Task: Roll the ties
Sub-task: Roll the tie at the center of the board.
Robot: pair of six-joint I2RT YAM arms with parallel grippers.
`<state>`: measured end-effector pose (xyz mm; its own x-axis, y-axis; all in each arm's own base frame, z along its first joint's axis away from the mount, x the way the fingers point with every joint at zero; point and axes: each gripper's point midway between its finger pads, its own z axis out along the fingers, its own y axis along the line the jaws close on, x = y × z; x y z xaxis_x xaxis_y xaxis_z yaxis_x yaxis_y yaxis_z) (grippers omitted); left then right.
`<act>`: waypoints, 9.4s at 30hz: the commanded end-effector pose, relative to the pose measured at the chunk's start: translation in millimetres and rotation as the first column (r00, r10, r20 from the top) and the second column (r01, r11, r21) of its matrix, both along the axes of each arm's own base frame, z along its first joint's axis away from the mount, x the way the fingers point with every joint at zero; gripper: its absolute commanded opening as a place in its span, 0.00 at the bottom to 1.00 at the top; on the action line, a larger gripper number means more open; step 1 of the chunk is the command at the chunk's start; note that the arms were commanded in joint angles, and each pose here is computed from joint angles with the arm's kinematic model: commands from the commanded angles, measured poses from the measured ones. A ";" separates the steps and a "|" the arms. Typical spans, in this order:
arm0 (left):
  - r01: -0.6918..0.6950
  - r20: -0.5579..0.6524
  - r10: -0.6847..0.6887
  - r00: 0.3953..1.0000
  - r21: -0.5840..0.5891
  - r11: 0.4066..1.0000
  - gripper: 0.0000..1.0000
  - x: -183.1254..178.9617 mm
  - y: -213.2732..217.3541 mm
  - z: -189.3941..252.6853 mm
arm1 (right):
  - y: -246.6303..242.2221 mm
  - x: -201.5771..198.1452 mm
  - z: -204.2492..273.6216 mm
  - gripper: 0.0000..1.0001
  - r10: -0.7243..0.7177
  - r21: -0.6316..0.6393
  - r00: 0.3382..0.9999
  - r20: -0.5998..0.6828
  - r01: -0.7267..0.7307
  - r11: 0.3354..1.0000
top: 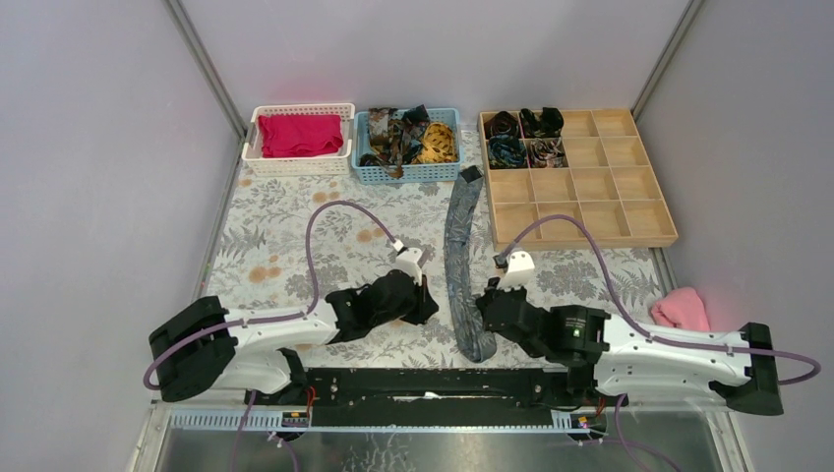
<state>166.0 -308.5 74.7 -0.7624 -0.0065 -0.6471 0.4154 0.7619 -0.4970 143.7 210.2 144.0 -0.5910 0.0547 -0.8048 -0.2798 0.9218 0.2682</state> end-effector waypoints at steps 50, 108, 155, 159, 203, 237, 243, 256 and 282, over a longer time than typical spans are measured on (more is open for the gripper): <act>-0.129 0.164 0.146 0.975 -0.111 0.985 0.00 11.7 31.3 43.3 | 39.6 55.6 -86.9 0.46 -0.099 -0.268 0.990 -0.096 0.070 0.961; 0.007 -0.046 0.003 0.999 0.233 0.972 0.00 -90.1 -2.7 -29.8 | 27.6 -47.8 -122.2 0.00 -0.015 -0.158 0.946 -0.323 -0.038 0.987; -0.027 -0.033 0.029 0.999 0.057 0.998 0.00 -17.9 7.5 -40.8 | 12.7 27.7 -115.4 0.07 -0.078 -0.324 0.989 -0.123 0.035 0.945; -0.033 -0.023 0.034 0.999 0.048 0.998 0.00 -9.3 6.6 -43.4 | 15.3 32.2 -125.2 0.07 -0.074 -0.326 0.986 -0.148 0.022 0.945; 0.142 -0.062 -0.153 0.986 -0.149 0.979 0.00 -19.2 -14.1 14.4 | -14.1 36.2 -78.7 0.19 -0.066 -0.326 0.994 -0.082 0.036 0.945; 0.335 -0.172 -0.403 0.899 -0.324 0.885 0.00 -66.4 -45.2 4.7 | -0.9 -17.6 -63.5 0.34 0.162 -0.419 0.980 -0.118 -0.197 0.886; 0.310 -0.237 -0.385 0.892 -0.300 0.902 0.00 -67.8 -44.5 -25.0 | 3.7 -19.8 -63.7 0.34 0.175 -0.433 0.978 -0.111 -0.206 0.877; 0.276 -0.318 -0.322 0.892 -0.182 0.944 0.00 -66.4 -31.1 -78.3 | 43.9 -66.1 -59.8 0.46 0.413 -0.531 0.907 -0.084 -0.392 0.752; 0.171 -0.364 -0.136 0.922 0.067 0.983 0.00 -60.8 30.7 -106.5 | 79.4 -85.8 -89.4 0.67 0.529 -0.823 0.848 -0.010 -0.308 0.478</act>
<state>109.1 -330.8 21.6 -0.9023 0.1409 -0.4073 0.4134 0.5503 -0.7254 55.2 275.3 41.7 -0.2321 -0.8462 -0.4798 -0.6497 0.5019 -0.5709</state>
